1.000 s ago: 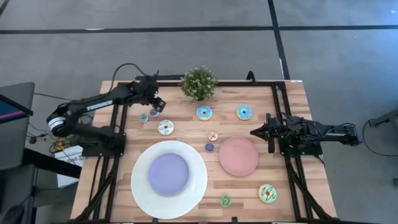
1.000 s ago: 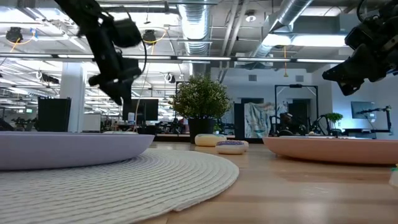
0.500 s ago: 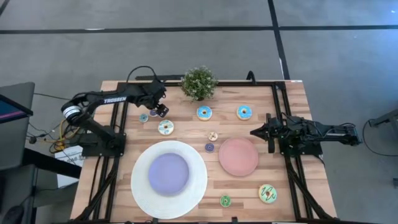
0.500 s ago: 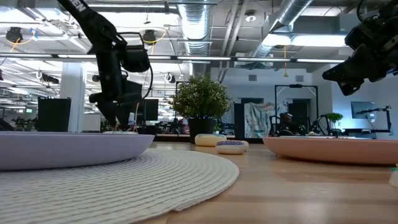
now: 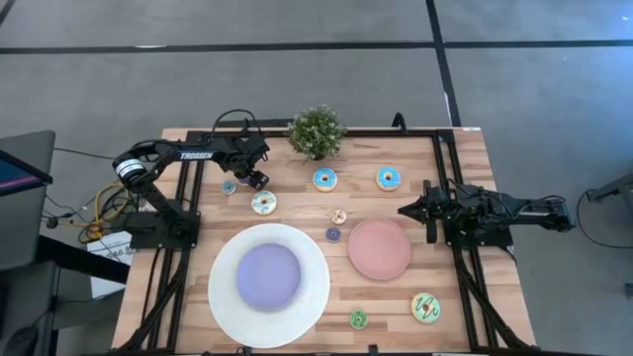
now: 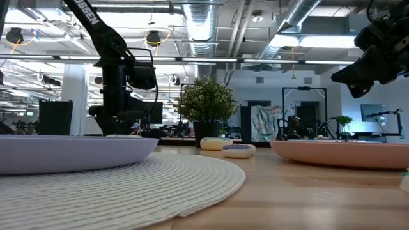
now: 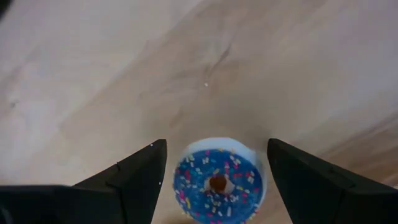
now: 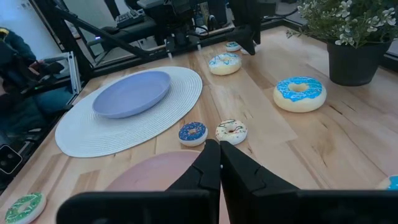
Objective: Pick & Place donuts
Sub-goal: Put the top small violet donut on the violet plate
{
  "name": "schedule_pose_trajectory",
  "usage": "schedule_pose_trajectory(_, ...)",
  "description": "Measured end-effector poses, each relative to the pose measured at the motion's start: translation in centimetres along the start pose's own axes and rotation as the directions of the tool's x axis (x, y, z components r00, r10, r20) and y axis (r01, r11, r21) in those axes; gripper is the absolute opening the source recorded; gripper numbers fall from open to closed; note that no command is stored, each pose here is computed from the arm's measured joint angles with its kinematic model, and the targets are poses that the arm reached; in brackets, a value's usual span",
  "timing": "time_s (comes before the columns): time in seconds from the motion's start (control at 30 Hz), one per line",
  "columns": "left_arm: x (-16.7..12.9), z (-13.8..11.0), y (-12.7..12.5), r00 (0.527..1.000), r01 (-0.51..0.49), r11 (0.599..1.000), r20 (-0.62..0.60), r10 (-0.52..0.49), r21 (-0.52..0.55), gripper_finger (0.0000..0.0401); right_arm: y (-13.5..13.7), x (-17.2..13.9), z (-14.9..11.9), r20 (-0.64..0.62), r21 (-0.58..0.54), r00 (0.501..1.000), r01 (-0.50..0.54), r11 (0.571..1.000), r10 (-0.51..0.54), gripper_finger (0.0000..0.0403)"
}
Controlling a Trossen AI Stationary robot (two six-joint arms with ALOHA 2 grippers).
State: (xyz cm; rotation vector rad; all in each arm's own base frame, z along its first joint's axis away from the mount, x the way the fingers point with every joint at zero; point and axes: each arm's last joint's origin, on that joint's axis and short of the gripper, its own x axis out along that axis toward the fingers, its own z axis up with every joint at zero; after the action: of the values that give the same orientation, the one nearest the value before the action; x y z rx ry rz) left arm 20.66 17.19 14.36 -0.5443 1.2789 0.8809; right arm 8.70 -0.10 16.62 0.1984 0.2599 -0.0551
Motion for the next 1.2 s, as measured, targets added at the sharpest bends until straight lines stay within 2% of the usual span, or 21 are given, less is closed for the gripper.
schedule_pose_trajectory(0.4,0.0,-0.5,0.2,0.998,-0.008,1.0,-0.055,0.008,0.007,0.0272,0.0,0.0,0.0,0.001,0.0,1.0,0.0,1.0,0.0,0.0)
schedule_pose_trajectory(0.83,0.0,-0.7,0.2,0.997,-0.006,1.0,-0.08,0.007,0.011,0.0205,0.0,0.0,0.0,0.0,0.0,1.0,0.0,1.0,0.0,0.0)
schedule_pose_trajectory(1.07,-0.2,-0.8,0.2,0.997,-0.012,1.0,-0.075,0.013,0.011,0.0199,0.0,0.0,0.0,0.001,0.0,1.0,0.0,1.0,0.0,0.0)
schedule_pose_trajectory(1.2,-1.4,-0.7,0.5,1.0,-0.009,1.0,-0.027,0.009,0.002,0.0199,0.0,0.0,0.0,0.0,0.0,1.0,0.0,1.0,0.0,0.0)
